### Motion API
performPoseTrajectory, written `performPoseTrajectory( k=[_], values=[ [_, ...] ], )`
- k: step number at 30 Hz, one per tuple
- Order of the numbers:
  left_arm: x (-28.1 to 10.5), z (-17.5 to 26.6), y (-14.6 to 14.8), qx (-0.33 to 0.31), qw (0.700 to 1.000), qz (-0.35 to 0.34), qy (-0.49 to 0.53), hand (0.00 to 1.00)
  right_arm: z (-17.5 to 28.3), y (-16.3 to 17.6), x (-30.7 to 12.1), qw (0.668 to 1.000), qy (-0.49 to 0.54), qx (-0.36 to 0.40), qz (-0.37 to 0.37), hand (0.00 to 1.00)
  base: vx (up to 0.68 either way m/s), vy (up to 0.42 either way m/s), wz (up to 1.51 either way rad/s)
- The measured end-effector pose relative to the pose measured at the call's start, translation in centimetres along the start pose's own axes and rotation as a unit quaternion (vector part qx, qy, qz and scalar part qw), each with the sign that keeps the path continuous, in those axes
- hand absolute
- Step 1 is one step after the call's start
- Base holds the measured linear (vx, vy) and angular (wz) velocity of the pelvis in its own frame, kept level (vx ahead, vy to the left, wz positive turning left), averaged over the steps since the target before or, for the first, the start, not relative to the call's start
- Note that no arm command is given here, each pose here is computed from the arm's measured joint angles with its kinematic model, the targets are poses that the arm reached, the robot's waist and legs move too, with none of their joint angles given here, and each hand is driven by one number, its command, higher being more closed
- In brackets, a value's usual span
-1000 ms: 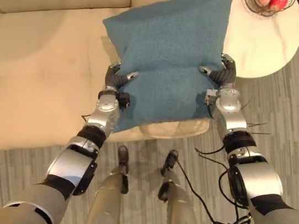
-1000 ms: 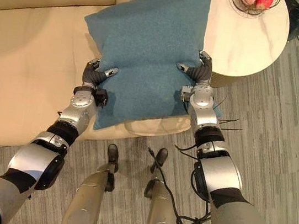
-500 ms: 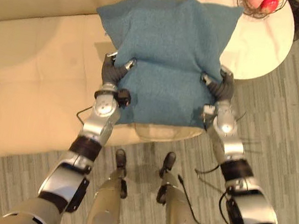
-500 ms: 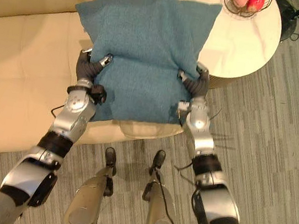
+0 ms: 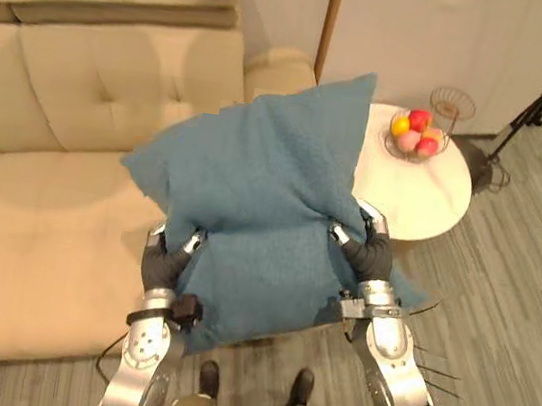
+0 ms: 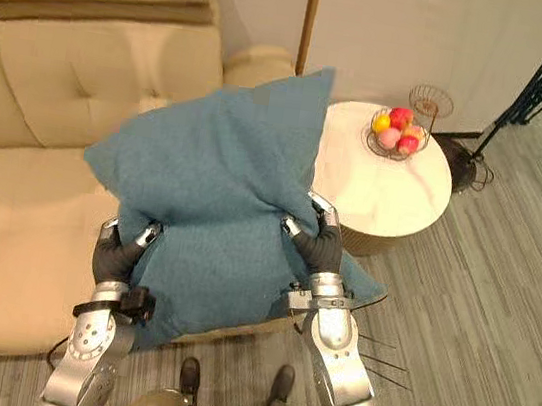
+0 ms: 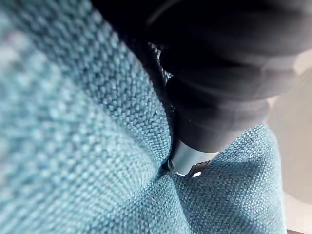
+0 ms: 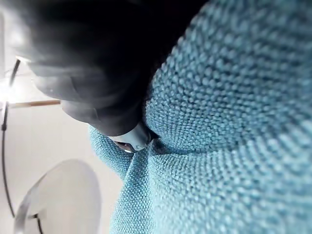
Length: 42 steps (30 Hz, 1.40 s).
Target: Pick up cushions and gather them together orderly.
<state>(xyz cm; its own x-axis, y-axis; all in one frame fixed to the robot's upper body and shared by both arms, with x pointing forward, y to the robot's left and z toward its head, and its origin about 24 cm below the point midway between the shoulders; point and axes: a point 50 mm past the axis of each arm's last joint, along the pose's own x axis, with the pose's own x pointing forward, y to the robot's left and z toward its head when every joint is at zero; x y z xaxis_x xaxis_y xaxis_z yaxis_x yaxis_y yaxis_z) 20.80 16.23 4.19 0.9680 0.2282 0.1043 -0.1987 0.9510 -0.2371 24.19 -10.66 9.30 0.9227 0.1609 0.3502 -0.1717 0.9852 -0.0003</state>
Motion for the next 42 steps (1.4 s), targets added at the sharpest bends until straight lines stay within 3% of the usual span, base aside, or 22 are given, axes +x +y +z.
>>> performPoseTrajectory(
  k=[8,12,17,29,42],
  values=[
    [0.2,-0.6,-0.1,0.007,1.000,-0.005,0.015,1.00,-1.0,-0.6,0.8,0.999,0.011,-0.043,0.001,1.00,-0.15,-0.197,1.33],
    [-0.3,-1.3,-1.1,-0.006,0.999,-0.026,0.036,1.00,-2.6,-2.5,0.6,0.996,0.051,-0.075,-0.018,1.00,-0.36,-0.132,1.10],
    [-0.6,-1.7,-1.4,-0.006,0.997,-0.060,0.044,1.00,-2.5,-3.1,0.1,0.995,0.053,-0.075,-0.031,1.00,-0.21,0.022,0.78],
    [-1.7,-2.7,0.0,0.013,0.996,-0.046,0.072,1.00,-2.1,-1.2,0.2,0.998,0.045,-0.037,-0.022,1.00,-0.03,0.154,-0.06],
    [-2.4,-3.0,0.2,0.020,0.995,-0.051,0.087,1.00,-3.7,-1.7,-0.9,0.995,0.085,-0.049,-0.011,1.00,0.21,0.061,0.29]
  ],
)
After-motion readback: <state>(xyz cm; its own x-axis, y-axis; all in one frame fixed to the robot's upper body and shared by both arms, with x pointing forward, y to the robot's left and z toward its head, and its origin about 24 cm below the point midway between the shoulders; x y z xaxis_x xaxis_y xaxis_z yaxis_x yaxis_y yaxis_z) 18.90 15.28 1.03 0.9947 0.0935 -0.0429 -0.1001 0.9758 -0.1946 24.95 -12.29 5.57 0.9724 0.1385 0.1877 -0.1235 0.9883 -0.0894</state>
